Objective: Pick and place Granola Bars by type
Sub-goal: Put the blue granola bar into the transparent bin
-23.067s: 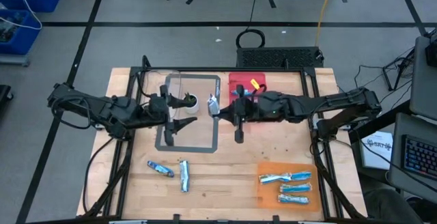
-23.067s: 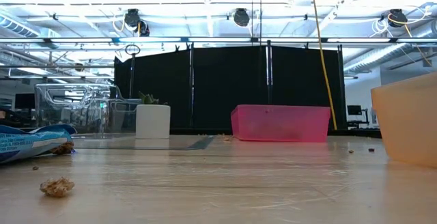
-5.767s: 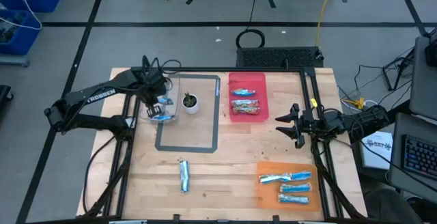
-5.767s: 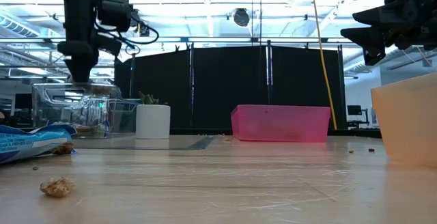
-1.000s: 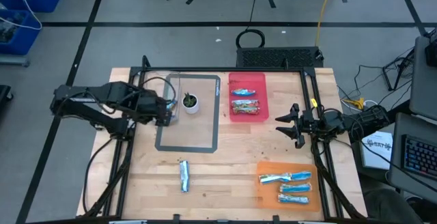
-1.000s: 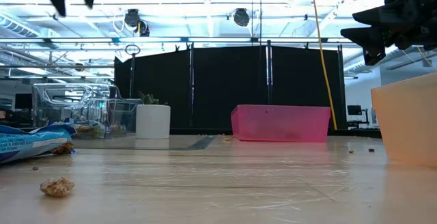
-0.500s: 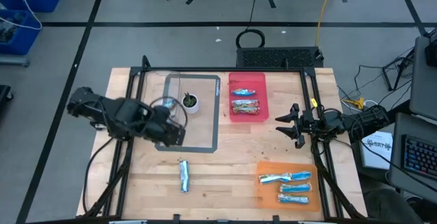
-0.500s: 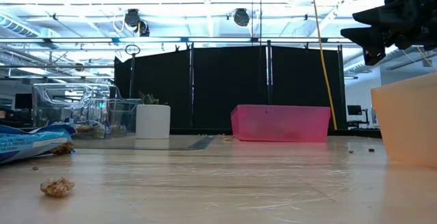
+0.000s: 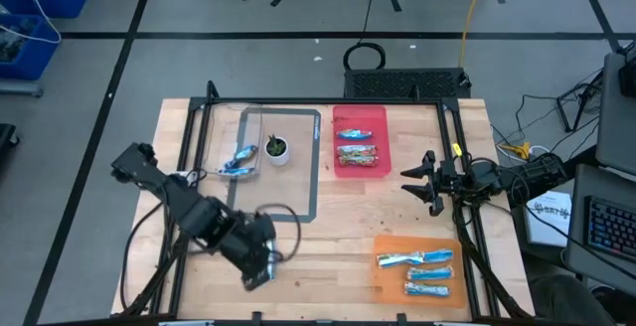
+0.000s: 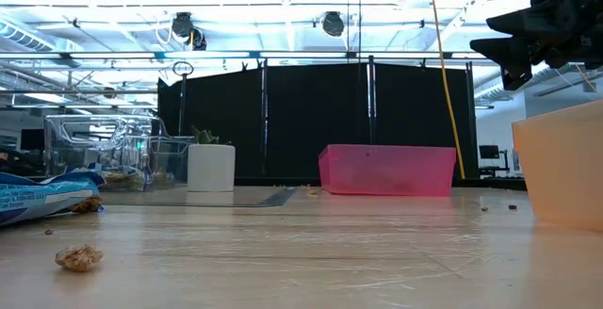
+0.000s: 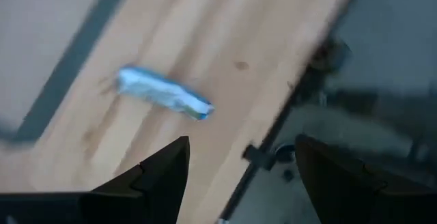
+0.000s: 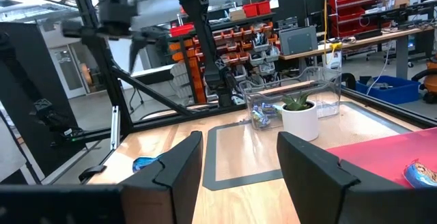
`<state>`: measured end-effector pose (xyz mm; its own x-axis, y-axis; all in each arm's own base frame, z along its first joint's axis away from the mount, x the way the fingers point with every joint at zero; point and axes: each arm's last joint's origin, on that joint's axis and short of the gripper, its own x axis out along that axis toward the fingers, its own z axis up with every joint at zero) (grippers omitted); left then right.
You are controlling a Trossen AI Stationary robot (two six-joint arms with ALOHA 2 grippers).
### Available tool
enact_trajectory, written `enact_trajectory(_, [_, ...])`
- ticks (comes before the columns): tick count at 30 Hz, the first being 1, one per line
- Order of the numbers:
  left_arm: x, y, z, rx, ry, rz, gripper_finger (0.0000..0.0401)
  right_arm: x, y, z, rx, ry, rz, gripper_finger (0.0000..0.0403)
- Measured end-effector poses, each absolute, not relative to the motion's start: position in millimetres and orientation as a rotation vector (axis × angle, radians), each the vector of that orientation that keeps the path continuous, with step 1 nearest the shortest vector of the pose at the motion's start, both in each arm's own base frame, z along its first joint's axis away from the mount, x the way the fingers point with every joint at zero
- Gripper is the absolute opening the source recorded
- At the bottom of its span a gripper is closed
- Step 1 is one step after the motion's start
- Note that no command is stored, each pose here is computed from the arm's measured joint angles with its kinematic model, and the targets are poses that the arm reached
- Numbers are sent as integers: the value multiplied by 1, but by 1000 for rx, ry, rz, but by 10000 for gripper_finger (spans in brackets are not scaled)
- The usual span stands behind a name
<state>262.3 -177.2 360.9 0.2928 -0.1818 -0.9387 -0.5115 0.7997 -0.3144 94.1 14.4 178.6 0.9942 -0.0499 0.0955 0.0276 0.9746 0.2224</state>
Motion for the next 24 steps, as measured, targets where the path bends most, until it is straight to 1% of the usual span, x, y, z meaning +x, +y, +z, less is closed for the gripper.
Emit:
enact_trajectory(4, [265,-191,354,-398,1309,-15,269,94,14,179,223,-101,-39,183])
enact_trajectory(8, [260,-200,354,-148,1289,-231,269,94,14,179,222,-101,-39,183])
enact_trajectory(11, [253,-205,354,91,1258,-393,269,94,14,179,223,-101,-39,183])
enact_trajectory(15, [245,-212,352,395,1190,-522,269,94,14,179,223,-101,-40,183])
enact_trajectory(18, [240,-216,343,590,1172,-620,269,94,14,179,222,-101,-39,183])
enact_trajectory(24, [239,-215,304,776,1223,-710,269,94,14,179,223,-101,-39,183])
